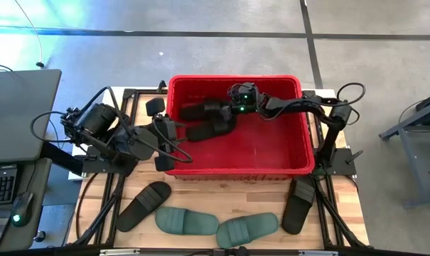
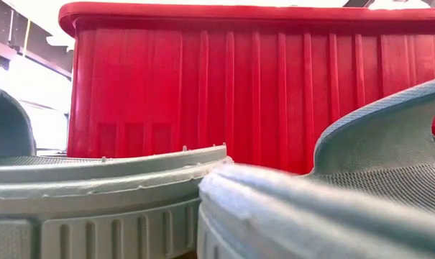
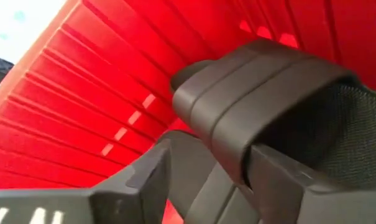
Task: Pick and place slides into bin
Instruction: Put the black slide into the red bin
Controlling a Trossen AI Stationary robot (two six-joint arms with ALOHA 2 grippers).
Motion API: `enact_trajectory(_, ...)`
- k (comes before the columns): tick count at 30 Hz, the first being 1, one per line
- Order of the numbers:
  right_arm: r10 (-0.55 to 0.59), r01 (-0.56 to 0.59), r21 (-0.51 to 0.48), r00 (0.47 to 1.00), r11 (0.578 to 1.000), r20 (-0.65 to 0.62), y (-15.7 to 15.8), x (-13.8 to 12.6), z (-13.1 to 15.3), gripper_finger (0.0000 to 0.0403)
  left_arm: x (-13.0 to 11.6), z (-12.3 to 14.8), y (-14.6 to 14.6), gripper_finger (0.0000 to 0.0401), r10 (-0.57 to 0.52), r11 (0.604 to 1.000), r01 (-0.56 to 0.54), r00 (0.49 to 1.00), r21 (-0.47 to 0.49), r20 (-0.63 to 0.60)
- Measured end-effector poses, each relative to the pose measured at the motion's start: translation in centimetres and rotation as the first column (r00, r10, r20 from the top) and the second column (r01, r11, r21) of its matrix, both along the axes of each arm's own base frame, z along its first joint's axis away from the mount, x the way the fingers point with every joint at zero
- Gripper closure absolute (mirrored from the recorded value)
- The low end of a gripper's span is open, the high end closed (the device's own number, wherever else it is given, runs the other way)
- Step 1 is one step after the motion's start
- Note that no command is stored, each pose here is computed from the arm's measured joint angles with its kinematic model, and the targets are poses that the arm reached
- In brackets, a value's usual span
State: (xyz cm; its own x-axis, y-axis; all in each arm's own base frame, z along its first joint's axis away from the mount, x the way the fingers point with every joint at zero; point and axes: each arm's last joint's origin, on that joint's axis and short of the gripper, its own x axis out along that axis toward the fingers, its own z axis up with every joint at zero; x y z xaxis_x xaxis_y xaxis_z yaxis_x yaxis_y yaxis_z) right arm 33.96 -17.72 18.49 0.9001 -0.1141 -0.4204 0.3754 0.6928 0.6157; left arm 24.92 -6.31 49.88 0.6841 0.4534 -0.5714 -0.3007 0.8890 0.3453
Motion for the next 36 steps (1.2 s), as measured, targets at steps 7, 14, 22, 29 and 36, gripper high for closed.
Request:
enact_trajectory(7,-0.026,0.023,0.127,0.999,0.992,0.028,-0.1,0.0,0.1,0.0199,0.0,0.0,0.0,0.0247,-0.012,1.0,0.012,1.0,-0.013,-0.006)
enact_trajectory(14,0.03,-0.048,0.206,0.996,0.977,0.09,0.3,-0.1,1.1,0.0198,0.0,-0.1,-0.1,0.0247,-0.032,0.999,0.032,0.999,-0.027,-0.014)
enact_trajectory(22,-0.032,0.015,0.138,0.992,0.99,0.126,-0.7,-1.3,3.3,0.0198,0.0,-0.1,-0.2,0.0247,-0.063,0.997,0.062,0.998,-0.054,-0.026)
enact_trajectory(29,-0.001,0.032,0.248,0.992,0.968,-0.123,-0.8,-3.0,1.0,0.0198,0.0,-0.1,-0.2,0.0247,-0.068,0.997,0.067,0.997,-0.05,-0.029)
enact_trajectory(36,-0.051,0.045,0.155,0.998,0.987,0.039,-0.7,-2.8,4.1,0.0198,0.0,-0.2,-0.3,0.0247,-0.093,0.993,0.09,0.995,-0.073,-0.037)
